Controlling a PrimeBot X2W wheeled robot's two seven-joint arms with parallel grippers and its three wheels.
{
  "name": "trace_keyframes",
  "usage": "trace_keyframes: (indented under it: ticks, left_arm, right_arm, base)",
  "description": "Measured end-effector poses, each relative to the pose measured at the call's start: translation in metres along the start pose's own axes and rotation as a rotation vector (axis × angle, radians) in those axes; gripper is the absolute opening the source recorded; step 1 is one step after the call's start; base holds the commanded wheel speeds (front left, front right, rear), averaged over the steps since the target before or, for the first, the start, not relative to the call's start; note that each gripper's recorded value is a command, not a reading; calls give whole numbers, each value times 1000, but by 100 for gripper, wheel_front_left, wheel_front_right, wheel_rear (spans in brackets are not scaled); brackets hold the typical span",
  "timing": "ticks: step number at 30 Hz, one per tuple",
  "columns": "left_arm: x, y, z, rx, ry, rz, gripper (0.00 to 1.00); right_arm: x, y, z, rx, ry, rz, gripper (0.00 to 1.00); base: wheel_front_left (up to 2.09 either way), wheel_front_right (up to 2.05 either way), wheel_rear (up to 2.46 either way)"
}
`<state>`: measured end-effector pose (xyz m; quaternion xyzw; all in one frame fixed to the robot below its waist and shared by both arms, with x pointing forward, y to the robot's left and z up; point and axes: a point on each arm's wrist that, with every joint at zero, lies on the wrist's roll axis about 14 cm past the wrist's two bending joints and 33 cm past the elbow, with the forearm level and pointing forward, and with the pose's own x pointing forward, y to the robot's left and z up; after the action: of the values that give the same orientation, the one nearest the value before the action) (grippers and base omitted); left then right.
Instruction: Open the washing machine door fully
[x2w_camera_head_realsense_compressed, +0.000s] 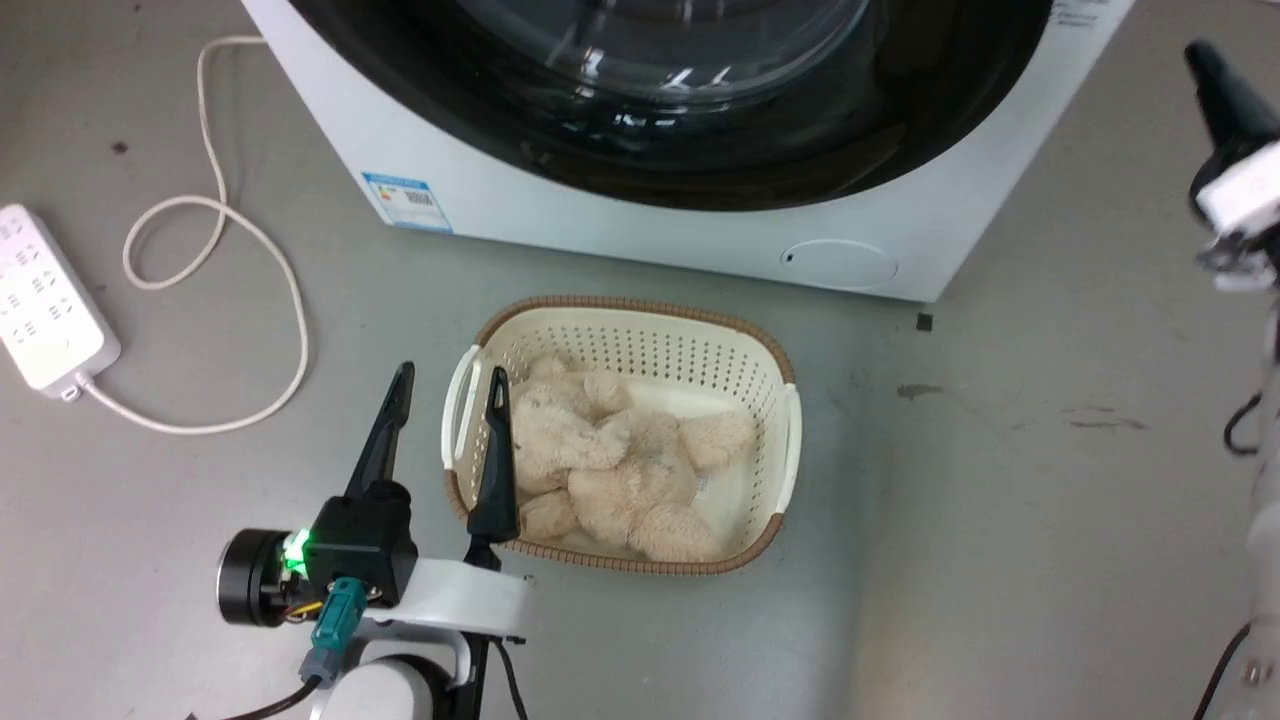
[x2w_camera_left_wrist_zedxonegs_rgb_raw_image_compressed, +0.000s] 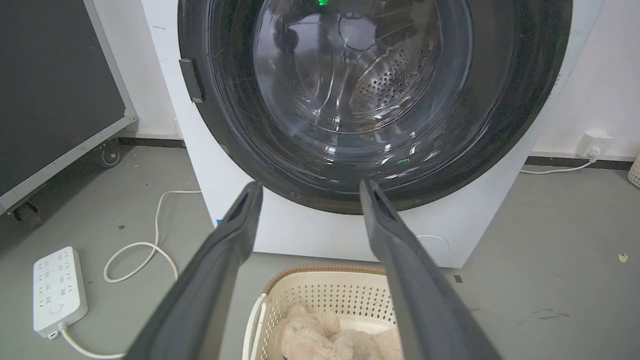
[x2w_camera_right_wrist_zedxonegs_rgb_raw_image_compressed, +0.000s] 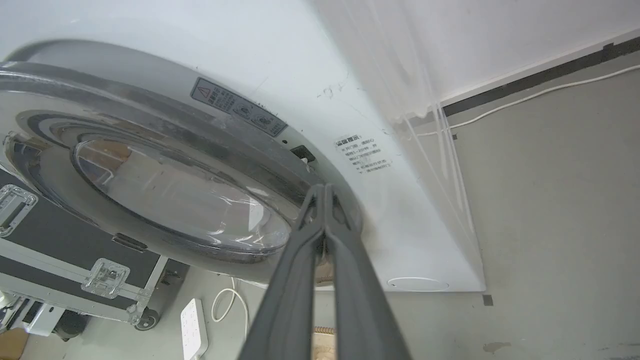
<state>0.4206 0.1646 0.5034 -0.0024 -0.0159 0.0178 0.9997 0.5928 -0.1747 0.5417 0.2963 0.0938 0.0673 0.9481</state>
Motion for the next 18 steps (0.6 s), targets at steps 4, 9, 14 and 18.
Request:
trace_keyframes:
  ticks: [4,9,14,18]
  left_arm:
    - [5,0,0,2,-8,5,100]
    - [7,1,-4,-2,-8,15,100]
    - [8,5,-7,-4,-4,31,100]
    - [8,6,-10,-6,-1,39,100]
  right_arm:
    - [18,1,-1,67,35,6,0]
    - [39,7,-6,143,105,24,0]
    - [57,11,-12,207,174,40,0]
    - [70,18,-16,277,226,61,0]
  base:
    - [0,0,0]
    - [0,0,0]
    - [0,0,0]
    - [0,0,0]
